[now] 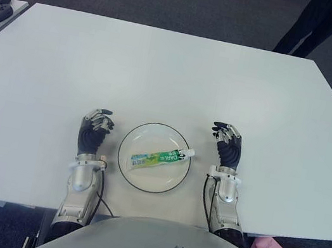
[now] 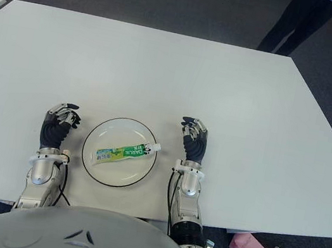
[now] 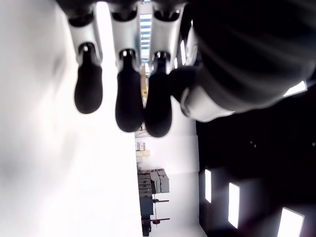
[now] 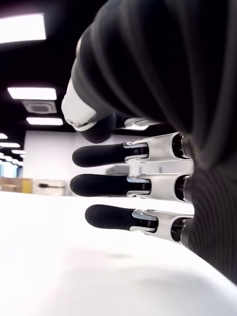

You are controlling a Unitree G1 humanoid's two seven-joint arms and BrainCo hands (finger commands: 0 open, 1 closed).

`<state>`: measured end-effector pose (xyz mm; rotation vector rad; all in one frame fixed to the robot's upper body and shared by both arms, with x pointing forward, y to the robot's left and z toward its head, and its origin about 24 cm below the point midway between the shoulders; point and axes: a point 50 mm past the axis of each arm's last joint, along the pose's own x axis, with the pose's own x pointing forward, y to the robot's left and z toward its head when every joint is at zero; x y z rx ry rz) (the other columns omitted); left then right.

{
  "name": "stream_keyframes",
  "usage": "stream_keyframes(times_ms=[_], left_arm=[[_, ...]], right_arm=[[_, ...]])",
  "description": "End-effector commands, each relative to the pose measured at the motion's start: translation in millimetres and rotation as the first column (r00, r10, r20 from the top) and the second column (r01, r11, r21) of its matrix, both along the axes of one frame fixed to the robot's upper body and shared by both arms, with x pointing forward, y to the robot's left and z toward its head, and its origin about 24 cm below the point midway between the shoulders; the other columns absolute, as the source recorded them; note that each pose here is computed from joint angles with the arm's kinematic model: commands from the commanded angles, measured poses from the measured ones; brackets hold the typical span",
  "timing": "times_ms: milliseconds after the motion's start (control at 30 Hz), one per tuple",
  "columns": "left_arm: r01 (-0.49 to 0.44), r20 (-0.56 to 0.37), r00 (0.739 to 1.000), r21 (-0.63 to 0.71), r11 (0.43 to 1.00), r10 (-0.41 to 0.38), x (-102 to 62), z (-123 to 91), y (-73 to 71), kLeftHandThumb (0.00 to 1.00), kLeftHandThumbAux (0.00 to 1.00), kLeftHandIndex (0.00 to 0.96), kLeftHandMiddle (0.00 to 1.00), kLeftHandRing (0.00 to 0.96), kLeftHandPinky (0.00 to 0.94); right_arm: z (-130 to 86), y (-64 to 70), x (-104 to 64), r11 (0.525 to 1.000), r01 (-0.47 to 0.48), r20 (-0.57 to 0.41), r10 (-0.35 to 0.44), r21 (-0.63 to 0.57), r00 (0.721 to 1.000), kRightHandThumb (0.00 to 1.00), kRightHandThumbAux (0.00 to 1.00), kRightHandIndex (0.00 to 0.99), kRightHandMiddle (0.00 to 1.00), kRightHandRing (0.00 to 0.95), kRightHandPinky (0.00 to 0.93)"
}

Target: Put the toothpaste on the table into the plate.

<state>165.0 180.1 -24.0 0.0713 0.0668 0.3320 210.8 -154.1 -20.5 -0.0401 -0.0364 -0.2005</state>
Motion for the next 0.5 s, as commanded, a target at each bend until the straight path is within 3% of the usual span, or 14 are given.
stream_keyframes(times_ms=[33,500], left_arm=[[0.020,-0.037,0.999,-0.012,1.000,-0.021,-1.7,-6.7,-0.2,0.707,0.718,0.436,0.632,0.627,0.630],[0.019,-0.035,0.999,-0.005,1.000,-0.019,-2.2,-6.1,-0.3,0.707,0.717,0.436,0.637,0.632,0.634]], right_arm=[[-10.4,0.8,-2.3,1.000,0.020,-0.071,-0.019,0.014,0.997,0.708,0.729,0.430,0.485,0.441,0.415],[-11.4,2.7,-3.7,0.999,0.003,-0.115,0.001,0.033,0.993,0.711,0.730,0.430,0.484,0.450,0.434]])
